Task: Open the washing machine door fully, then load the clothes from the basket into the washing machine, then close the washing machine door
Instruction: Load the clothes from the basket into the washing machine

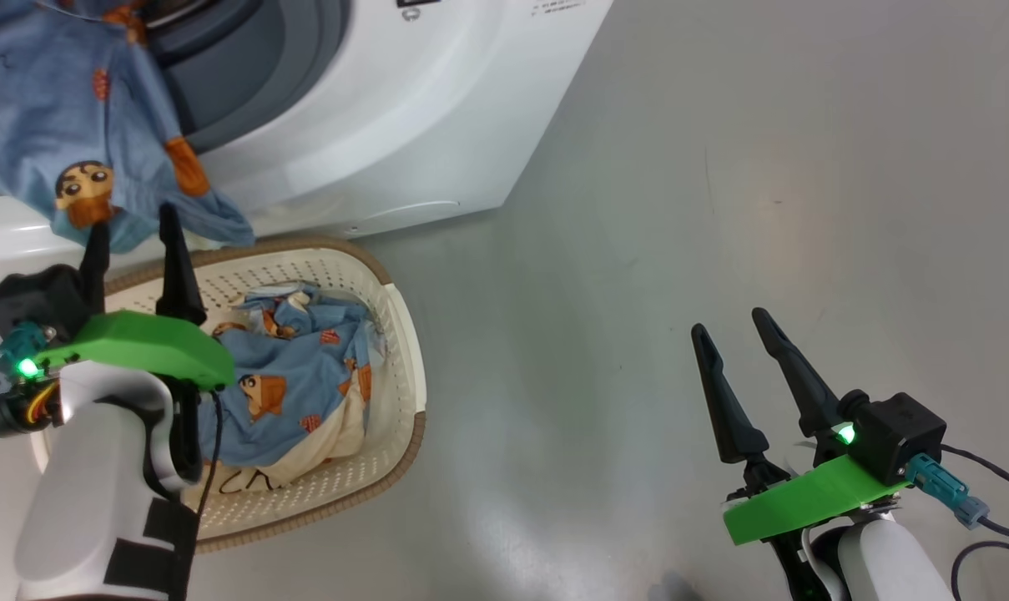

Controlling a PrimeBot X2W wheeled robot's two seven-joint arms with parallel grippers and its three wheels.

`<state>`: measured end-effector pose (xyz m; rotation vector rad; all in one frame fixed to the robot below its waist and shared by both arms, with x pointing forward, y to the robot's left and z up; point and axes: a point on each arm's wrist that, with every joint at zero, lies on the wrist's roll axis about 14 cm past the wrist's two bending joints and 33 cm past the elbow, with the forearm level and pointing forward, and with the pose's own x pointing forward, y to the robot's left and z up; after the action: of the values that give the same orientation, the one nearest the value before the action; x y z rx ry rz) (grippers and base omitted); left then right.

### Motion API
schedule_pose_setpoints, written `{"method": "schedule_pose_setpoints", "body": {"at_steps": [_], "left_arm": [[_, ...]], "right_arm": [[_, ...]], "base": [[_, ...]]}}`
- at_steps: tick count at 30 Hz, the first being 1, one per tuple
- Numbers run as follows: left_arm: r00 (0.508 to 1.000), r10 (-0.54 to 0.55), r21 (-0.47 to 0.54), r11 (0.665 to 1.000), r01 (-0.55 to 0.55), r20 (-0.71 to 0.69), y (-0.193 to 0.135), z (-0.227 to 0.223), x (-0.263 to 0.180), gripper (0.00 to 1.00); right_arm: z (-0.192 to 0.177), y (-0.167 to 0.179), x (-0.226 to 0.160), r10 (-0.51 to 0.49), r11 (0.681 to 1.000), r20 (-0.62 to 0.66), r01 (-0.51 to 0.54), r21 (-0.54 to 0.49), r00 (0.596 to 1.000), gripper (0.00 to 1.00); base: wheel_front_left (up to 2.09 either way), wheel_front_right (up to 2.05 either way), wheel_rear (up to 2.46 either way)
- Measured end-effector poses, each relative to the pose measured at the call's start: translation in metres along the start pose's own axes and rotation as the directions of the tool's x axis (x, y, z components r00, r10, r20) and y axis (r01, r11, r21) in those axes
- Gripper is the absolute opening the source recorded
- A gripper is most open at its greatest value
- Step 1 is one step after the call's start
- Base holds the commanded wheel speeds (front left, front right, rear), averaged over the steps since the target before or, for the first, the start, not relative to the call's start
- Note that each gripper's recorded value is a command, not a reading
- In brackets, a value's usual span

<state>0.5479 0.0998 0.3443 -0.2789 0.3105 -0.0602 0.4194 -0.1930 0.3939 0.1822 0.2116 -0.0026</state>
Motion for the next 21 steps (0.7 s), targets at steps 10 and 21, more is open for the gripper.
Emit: {"method": "schedule_pose_setpoints", "body": {"at_steps": [10,21], "left_arm": [[0.999,0.043,-0.02,0.999,-0.043,-0.008,0.012,-0.009,0.019,1.0],[0.999,0.047,-0.044,0.998,-0.047,0.0,0.007,-0.009,0.033,1.0]], "right_arm": [[-0.004,-0.006,0.005,-0.014,1.0,-0.009,0.014,-0.009,1.0,1.0],[-0.006,-0.012,0.005,-0.024,1.0,-0.017,0.024,-0.02,1.0,1.0]], "base": [[0.0,0.0,0.0],[0.0,0.0,0.0]]}}
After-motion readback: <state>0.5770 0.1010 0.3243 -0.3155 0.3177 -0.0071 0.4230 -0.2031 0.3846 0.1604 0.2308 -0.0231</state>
